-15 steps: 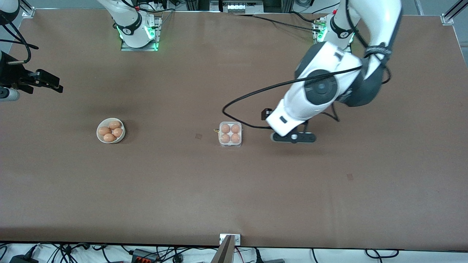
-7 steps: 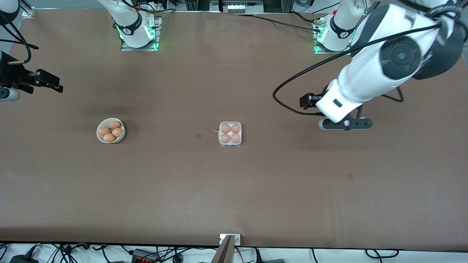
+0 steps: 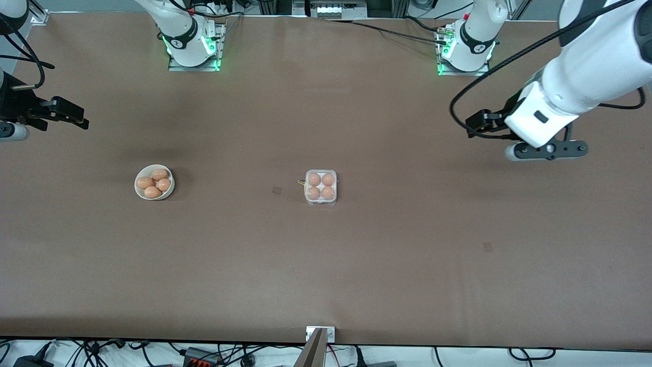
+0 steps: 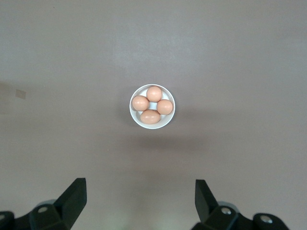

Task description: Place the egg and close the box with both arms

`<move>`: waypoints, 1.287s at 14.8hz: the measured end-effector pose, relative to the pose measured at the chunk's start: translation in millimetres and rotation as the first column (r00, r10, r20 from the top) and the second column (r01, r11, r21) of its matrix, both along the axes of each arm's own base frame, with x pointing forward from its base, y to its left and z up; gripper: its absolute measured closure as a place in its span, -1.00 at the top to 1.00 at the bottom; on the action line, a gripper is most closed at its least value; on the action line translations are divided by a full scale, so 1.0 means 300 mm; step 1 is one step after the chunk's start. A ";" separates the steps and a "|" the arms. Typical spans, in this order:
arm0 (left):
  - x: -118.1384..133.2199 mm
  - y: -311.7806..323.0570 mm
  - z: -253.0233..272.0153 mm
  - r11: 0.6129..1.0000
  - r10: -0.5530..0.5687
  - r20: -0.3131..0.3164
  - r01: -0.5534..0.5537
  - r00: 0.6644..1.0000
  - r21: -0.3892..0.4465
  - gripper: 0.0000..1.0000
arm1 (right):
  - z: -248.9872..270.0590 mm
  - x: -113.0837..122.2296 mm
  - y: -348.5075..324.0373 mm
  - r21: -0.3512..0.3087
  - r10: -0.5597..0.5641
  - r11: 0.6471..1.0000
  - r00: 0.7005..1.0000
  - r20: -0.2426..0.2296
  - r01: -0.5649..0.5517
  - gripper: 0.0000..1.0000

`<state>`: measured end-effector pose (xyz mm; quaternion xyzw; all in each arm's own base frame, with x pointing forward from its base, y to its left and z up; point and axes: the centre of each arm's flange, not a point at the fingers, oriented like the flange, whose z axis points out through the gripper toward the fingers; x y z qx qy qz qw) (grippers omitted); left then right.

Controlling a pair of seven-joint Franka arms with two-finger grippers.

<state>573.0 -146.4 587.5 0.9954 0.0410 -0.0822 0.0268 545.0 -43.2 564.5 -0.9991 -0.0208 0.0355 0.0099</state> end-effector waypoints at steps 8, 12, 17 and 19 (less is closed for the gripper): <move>-0.056 0.188 0.001 0.999 0.033 0.067 -0.033 0.997 0.001 1.00 | 0.001 0.001 0.022 0.000 0.012 1.000 1.000 0.000 -0.012 1.00; -0.056 0.229 -0.007 0.999 -0.012 0.088 0.008 0.996 0.039 1.00 | 0.001 0.001 0.022 0.000 0.012 1.000 1.000 0.000 -0.012 1.00; -0.060 0.230 -0.005 0.999 -0.033 0.089 0.029 0.995 0.044 1.00 | 0.021 0.005 0.022 -0.001 0.012 1.000 1.000 0.012 -0.012 1.00; -0.062 0.229 -0.003 0.999 -0.034 0.090 0.030 0.995 0.044 1.00 | 0.034 0.007 0.022 -0.002 0.012 1.000 1.000 0.021 -0.012 1.00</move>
